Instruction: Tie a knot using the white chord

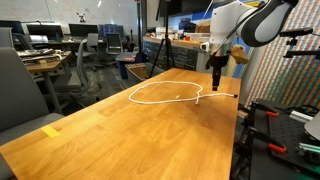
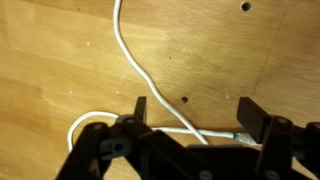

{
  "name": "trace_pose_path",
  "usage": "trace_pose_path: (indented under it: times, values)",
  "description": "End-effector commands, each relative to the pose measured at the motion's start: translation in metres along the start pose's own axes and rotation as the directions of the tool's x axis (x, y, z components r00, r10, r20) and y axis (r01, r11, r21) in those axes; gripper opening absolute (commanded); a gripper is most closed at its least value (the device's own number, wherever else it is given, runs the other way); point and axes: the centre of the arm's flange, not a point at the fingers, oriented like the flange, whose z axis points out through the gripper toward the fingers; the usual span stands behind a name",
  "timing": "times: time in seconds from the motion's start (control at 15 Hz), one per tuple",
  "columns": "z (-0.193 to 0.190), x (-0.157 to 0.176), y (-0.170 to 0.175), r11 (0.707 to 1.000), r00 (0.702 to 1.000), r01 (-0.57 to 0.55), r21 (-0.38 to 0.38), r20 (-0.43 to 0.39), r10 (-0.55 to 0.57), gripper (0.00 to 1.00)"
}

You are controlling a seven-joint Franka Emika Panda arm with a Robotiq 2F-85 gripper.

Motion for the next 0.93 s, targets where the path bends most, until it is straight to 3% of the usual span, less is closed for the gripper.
trace_pose_path:
  times: [0.0,0.2,0.47,0.53,0.67,0.87]
  values:
    - [-0.012,-0.001,-0.003,0.997,0.995,-0.045,0.061,-0.087,0.050,1.00]
    - [-0.037,0.004,-0.014,0.957,0.965,-0.258,0.133,-0.020,0.263,1.00]
    - [-0.048,0.012,-0.028,0.869,0.887,-0.451,0.204,-0.010,0.462,1.00]
    - [-0.030,0.014,-0.020,0.910,0.927,-0.368,0.191,0.001,0.375,1.00]
    - [-0.036,0.016,-0.024,0.888,0.907,-0.413,0.200,0.000,0.422,1.00]
    - [-0.003,0.032,-0.021,0.842,0.862,-0.498,0.209,0.011,0.507,1.00]
